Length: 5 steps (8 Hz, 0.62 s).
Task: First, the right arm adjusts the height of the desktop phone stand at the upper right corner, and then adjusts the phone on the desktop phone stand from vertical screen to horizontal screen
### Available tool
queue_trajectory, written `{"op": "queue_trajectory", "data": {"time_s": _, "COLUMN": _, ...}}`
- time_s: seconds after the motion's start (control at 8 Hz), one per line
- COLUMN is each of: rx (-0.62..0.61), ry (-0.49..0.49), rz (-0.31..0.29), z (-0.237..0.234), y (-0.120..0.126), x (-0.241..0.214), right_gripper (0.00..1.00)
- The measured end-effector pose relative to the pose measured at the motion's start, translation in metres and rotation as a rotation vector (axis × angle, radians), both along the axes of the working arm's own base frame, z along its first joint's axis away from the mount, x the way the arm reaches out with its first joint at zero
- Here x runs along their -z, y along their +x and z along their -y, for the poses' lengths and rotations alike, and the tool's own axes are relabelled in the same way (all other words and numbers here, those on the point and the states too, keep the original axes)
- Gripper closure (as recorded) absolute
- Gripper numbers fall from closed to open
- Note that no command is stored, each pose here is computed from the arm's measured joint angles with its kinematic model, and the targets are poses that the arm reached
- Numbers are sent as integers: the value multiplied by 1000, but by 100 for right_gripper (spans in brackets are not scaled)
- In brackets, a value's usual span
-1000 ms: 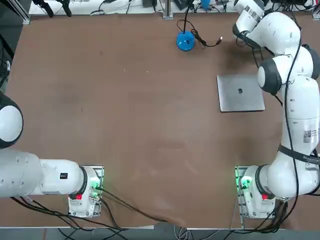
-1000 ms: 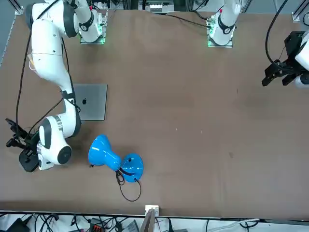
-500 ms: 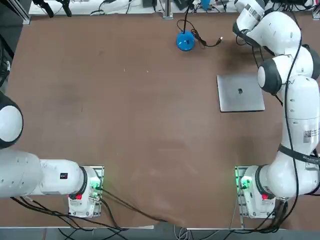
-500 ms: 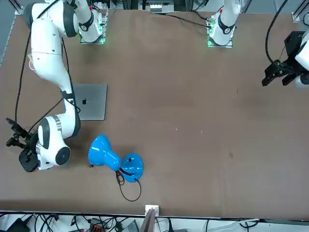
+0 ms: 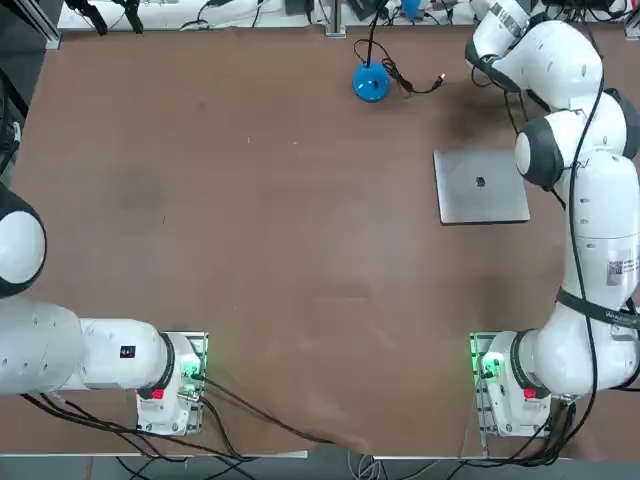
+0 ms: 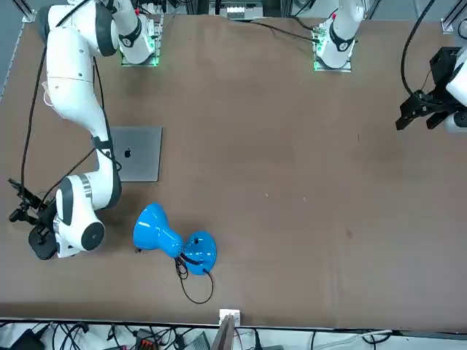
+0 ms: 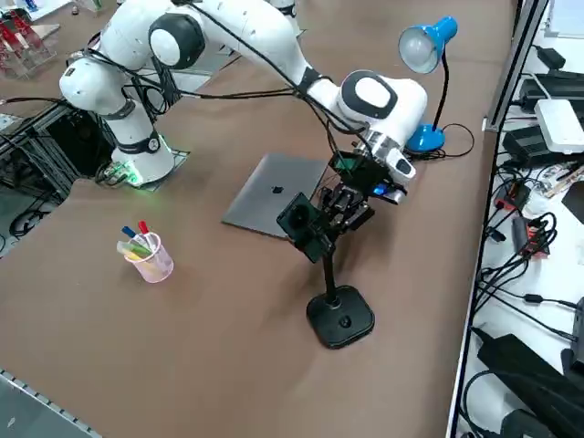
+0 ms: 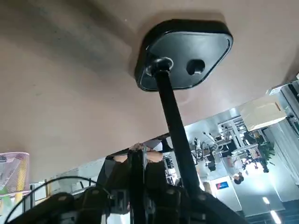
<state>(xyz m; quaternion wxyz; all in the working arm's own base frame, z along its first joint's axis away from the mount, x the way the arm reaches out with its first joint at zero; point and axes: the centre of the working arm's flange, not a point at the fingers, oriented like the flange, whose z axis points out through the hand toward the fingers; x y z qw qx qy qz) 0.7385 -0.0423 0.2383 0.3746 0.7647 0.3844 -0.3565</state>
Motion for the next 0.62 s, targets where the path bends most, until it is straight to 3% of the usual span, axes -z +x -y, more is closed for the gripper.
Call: {"op": "queue_trajectory", "data": {"time_s": 0.62, "rx": -5, "ry": 25, "rz": -11, "z": -7, "y": 4, "x": -12, "right_gripper": 82}}
